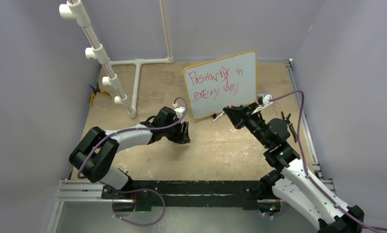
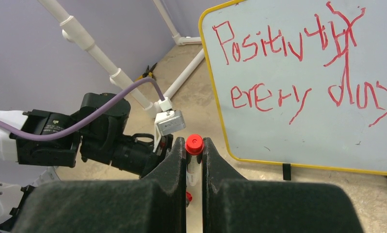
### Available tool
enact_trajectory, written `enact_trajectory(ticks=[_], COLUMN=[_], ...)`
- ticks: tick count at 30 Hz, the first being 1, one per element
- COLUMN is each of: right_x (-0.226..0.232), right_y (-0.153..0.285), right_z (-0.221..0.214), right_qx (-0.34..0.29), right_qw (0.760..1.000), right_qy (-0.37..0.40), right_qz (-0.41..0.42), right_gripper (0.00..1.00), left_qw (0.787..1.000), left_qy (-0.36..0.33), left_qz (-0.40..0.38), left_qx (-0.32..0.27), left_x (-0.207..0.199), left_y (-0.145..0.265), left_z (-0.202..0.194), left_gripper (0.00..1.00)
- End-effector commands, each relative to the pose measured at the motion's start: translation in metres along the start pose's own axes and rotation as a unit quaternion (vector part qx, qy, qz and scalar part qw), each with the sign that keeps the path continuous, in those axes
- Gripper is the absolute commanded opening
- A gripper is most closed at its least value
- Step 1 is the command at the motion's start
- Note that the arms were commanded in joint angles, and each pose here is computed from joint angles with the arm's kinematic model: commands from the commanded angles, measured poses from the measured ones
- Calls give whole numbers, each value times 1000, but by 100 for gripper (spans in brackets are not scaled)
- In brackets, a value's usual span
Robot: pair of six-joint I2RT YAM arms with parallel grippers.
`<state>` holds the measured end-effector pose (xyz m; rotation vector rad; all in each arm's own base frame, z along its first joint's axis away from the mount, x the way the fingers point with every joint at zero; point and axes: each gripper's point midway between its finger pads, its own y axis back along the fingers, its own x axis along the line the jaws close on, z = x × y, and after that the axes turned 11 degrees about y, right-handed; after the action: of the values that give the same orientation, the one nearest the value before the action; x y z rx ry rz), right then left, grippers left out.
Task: Write a sentence on the whiteboard
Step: Close the whiteboard marker at the center of the board.
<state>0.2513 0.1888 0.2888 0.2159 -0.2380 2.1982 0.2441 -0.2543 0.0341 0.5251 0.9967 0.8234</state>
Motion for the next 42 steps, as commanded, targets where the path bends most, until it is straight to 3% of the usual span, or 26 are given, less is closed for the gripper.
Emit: enact_trajectory(ticks=[1, 9, 16, 36, 42], right_x=[3, 4, 4, 5, 3], right_y=[2, 3, 3, -1, -1], right_z=[7, 9, 10, 10, 8], right_qx=[-14, -16, -18, -14, -11], right_qw=[1000, 1000, 1000, 1000, 1000], right_qy=[6, 5, 4, 6, 5], right_qz=[7, 8, 8, 10, 6], right_gripper=[0, 0, 0, 0, 0], left_qw=[1000, 999, 996, 978, 976], left_qy=[0, -12, -33, -133, -138], left_qz=[-5, -10, 78, 161, 166], left_qx=[6, 27, 0, 8, 18], left_x=[-6, -15, 2, 0, 4], left_y=[9, 8, 11, 6, 4], left_z=[-11, -31, -25, -35, -41], left_gripper=[50, 50, 50, 35, 17])
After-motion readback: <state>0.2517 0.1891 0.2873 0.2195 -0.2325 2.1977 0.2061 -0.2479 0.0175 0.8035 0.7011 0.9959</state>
